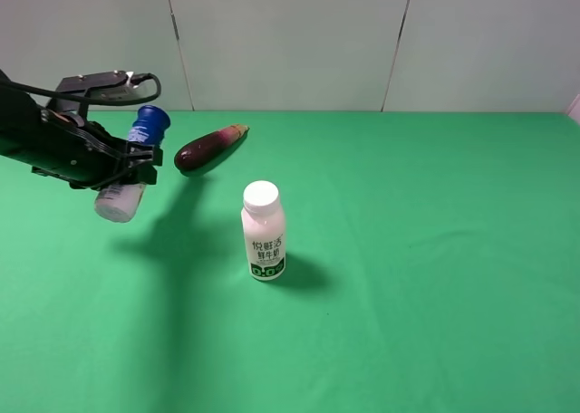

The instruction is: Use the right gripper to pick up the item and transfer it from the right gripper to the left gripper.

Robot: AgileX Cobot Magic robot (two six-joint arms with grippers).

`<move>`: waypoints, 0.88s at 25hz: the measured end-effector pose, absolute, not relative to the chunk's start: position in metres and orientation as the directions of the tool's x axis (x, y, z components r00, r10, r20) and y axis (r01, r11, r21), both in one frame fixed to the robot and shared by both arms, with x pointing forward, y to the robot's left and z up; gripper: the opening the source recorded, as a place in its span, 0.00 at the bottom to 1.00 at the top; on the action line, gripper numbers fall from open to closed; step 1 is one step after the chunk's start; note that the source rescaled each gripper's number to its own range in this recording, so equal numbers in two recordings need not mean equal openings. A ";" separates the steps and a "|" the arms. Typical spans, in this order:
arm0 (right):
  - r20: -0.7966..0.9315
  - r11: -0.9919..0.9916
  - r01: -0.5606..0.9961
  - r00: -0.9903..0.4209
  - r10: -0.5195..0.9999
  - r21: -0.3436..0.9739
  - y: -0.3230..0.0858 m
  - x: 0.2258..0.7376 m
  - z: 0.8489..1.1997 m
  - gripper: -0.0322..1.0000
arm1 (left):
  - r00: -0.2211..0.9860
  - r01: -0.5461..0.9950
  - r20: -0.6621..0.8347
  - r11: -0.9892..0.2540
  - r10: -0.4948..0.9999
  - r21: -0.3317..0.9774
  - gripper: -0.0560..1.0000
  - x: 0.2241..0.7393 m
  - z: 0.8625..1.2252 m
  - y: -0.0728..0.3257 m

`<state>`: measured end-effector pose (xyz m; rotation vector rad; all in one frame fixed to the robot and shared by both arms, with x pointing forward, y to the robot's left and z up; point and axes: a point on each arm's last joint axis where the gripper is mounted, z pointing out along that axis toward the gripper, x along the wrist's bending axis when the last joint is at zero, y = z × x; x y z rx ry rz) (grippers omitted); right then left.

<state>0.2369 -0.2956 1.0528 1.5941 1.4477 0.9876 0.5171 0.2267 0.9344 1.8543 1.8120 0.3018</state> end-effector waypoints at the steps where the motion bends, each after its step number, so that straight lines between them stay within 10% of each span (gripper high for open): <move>1: 0.055 -0.075 0.415 0.061 0.997 0.907 -0.296 0.237 1.053 1.00 | 0.068 0.863 -0.199 0.042 0.978 0.504 0.05 0.517 0.934 0.230; 22: 0.055 -0.075 0.416 0.061 0.997 0.906 -0.296 0.237 1.053 1.00 | -0.044 0.865 -0.114 0.096 0.992 0.493 0.05 0.515 0.896 0.269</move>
